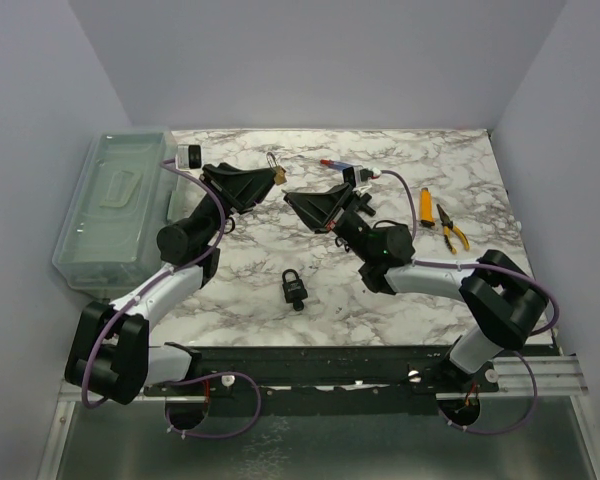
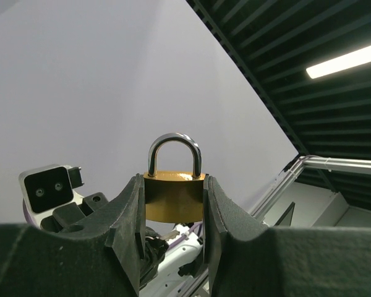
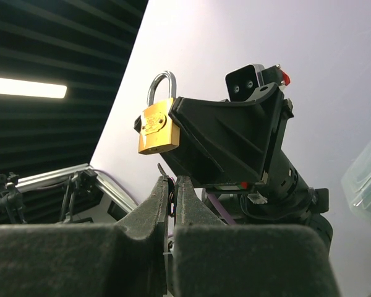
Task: Unlock with the key
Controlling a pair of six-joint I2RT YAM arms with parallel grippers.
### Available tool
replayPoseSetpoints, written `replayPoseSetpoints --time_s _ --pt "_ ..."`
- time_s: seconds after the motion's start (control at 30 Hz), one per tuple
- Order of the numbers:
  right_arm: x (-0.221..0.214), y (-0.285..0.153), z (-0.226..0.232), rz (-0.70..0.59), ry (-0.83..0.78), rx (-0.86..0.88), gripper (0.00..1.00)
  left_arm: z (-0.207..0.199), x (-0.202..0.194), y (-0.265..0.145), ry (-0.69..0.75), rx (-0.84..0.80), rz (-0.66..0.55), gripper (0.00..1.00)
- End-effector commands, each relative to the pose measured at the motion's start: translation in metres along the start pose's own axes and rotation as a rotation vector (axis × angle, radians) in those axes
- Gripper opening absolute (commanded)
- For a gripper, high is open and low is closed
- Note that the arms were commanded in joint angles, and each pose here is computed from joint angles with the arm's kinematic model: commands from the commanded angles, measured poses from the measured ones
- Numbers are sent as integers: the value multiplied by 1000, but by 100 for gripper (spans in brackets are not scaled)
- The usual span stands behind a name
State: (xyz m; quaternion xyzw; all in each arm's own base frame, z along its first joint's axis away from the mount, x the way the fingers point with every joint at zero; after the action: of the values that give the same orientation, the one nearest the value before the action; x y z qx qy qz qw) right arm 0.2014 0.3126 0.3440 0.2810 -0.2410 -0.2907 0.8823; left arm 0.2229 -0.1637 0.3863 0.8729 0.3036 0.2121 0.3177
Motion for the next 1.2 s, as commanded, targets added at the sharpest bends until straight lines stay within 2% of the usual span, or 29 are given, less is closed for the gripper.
replayPoseSetpoints --time_s 0.0,0.9,1.17 --pt "10 1 47 -82 -39 279 0 -35 -9 -4 116 -192 17 0" --pt "11 6 41 -97 -14 271 0 -38 -11 -6 154 -200 22 0" --pt "16 8 37 -147 56 253 0 -37 -14 -8 187 -198 34 0"
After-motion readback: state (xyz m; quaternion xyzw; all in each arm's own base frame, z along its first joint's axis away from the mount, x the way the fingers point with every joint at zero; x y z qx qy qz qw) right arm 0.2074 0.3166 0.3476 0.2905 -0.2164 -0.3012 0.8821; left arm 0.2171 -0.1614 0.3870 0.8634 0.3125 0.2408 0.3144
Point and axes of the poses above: each gripper's point midway between its finger pads, its own y axis out along the fingers, its own z axis along the line the jaws close on, x = y × z, the point moved 8 cm from there along -y, back along the fingers, and after that the axes turned 10 degrees about -y, right-handed, at the moved point
